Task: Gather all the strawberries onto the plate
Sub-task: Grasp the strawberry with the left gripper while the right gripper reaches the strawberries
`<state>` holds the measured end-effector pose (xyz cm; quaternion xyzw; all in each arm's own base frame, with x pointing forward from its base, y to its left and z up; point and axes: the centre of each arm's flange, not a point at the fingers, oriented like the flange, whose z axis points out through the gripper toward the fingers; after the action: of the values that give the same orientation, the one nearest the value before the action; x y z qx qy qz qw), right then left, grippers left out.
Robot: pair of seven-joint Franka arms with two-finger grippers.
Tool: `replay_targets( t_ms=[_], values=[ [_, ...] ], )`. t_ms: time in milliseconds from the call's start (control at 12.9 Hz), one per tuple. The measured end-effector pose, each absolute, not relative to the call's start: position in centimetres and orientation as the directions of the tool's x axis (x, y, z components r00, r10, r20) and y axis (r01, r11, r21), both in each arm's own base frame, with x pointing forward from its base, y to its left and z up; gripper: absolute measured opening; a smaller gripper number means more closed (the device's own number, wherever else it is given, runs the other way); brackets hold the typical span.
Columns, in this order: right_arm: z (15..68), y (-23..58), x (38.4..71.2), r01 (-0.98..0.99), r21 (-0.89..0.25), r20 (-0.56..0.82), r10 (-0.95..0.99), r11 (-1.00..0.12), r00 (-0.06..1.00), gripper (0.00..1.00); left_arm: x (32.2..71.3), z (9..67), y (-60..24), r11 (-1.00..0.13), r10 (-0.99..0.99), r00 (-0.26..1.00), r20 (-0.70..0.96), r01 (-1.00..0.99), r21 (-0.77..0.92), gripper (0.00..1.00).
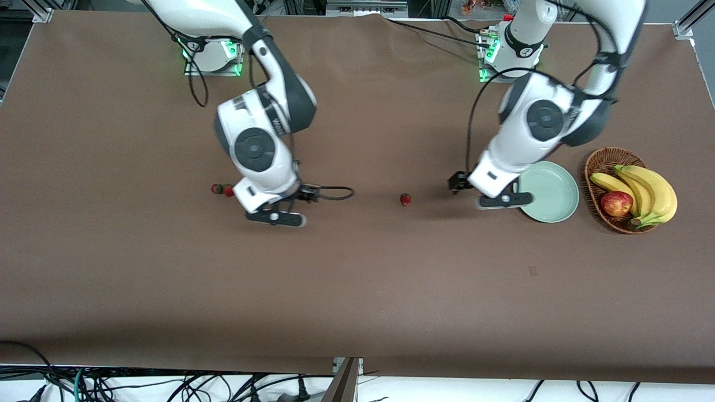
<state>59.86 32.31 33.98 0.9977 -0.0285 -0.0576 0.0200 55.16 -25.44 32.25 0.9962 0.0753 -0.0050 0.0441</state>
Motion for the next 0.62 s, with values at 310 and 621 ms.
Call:
replay_targets(
  t_ms=[310, 621],
  values=[
    [30.1, 21.4, 58.3, 0.048, 0.064, -0.165, 0.037, -0.997, 0.986, 0.74, 54.8, 29.7, -33.1, -0.980, 0.194, 0.981, 0.020, 0.193, 0.048, 1.00],
    [22.4, 17.6, 54.1, 0.049, 0.074, -0.112, 0.040, -0.996, 0.993, 0.74, 52.8, 25.8, -36.5, -0.980, 0.199, 0.979, 0.039, 0.199, -0.013, 1.00]
  ],
)
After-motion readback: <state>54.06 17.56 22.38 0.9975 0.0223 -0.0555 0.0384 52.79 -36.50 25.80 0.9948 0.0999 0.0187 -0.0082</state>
